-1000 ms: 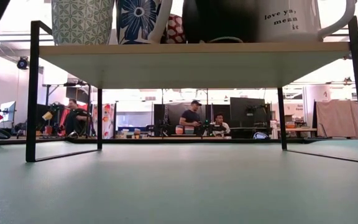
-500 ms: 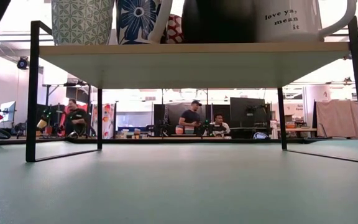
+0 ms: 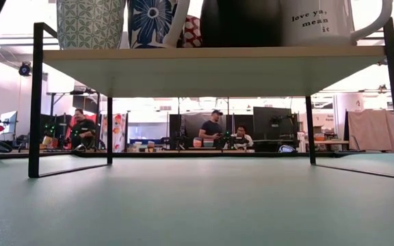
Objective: Place coffee mugs
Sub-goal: Put the blue mug on the shelf, then return to Home Position
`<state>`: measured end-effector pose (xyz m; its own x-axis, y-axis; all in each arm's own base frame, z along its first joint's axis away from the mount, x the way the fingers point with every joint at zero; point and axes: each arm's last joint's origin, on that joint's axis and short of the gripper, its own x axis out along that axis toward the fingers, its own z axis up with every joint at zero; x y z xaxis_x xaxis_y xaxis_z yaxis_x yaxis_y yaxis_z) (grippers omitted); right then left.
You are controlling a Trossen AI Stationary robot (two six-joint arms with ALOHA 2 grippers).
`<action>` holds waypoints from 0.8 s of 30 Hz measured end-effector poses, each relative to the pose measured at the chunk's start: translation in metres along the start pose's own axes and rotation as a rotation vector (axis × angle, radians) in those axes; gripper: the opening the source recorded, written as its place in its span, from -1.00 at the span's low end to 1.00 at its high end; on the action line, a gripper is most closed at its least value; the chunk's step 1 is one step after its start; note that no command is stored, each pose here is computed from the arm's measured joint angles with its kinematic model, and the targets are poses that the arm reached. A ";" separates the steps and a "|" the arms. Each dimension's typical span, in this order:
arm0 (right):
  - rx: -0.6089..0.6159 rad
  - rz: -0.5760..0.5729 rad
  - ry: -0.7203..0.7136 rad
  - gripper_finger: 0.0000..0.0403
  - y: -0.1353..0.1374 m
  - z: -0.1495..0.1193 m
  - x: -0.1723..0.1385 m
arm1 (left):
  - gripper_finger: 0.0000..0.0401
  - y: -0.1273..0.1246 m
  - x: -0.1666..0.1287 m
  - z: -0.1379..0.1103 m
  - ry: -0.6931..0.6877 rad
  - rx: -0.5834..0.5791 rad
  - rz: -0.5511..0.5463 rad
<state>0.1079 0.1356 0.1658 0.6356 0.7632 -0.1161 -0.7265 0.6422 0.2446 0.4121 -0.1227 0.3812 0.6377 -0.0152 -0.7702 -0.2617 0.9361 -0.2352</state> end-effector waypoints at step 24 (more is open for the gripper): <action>0.000 0.000 0.000 -0.66 0.000 0.000 0.000 | -0.24 -0.022 -0.127 -0.090 -0.115 0.239 0.333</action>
<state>0.1079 0.1356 0.1658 0.6358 0.7632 -0.1157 -0.7264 0.6422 0.2446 0.2717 -0.1727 0.4315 0.6266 0.3284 -0.7068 -0.3003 0.9386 0.1698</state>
